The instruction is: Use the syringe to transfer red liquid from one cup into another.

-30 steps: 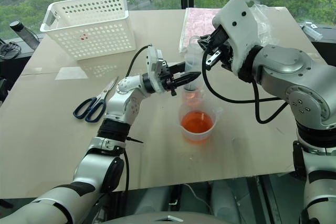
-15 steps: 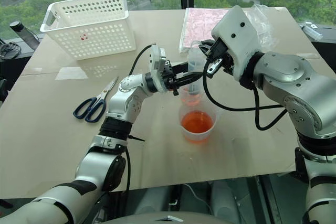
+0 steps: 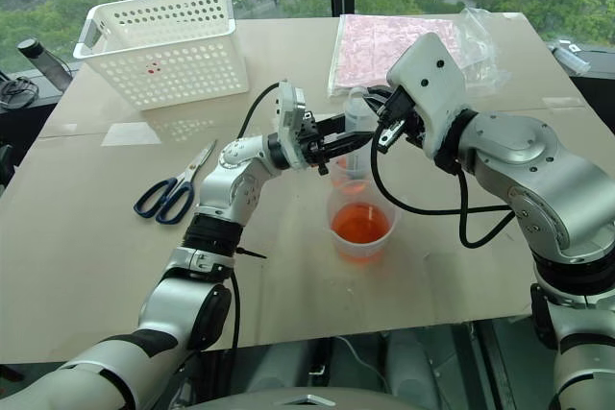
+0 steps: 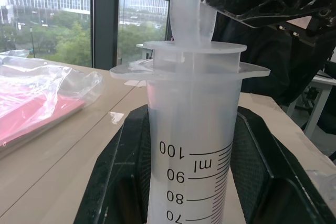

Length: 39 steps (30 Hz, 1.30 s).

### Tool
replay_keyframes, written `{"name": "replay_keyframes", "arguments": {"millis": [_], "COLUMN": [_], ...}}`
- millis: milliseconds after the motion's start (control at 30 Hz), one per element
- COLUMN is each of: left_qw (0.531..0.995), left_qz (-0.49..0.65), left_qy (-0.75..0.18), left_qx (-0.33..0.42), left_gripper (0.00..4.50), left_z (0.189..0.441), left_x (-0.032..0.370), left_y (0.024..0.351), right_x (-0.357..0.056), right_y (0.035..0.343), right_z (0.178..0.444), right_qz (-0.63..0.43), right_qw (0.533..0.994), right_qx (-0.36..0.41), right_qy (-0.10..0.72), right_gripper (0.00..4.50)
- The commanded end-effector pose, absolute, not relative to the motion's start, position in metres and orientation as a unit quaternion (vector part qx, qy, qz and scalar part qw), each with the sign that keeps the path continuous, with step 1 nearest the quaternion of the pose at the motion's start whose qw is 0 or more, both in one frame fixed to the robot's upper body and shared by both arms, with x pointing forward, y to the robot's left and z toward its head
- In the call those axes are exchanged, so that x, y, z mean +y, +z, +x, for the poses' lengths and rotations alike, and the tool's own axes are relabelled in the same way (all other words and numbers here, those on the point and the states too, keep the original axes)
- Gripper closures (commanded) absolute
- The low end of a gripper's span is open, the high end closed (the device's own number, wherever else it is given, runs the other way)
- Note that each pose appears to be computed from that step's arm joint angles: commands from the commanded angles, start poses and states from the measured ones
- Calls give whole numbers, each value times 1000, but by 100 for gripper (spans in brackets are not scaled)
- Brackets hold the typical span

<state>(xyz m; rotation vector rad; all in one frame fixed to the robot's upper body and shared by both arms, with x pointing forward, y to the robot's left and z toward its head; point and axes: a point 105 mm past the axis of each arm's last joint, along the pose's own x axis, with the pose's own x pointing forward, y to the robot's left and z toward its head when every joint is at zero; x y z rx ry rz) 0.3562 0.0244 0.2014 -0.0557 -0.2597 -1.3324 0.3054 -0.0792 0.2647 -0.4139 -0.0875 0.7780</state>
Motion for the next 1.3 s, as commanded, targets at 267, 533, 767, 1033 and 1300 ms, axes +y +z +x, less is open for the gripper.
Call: {"name": "replay_keyframes", "arguments": {"millis": [267, 533, 767, 1033, 1300], "left_qw": [770, 778, 780, 806, 872], "left_qz": [-29, -23, -64, -153, -159], "left_qy": [-595, -585, -579, -550, -457], "left_qx": [-227, -230, -231, -155, 71], "left_gripper": [304, 304, 304, 304, 304], "left_z": [350, 352, 353, 360, 379], "left_x": [28, 35, 41, 52, 90], "left_y": [267, 272, 286, 320, 313], "right_x": [-53, -68, -96, -150, -191], "right_y": [248, 267, 283, 268, 239], "right_z": [278, 278, 251, 232, 209], "right_qz": [-185, -157, -123, -152, -171], "right_qw": [854, 858, 853, 876, 886], "right_qx": [-37, -63, -95, -65, -21], "right_qy": [484, 484, 499, 453, 431], "right_gripper": [447, 215, 11, 11, 11]}}
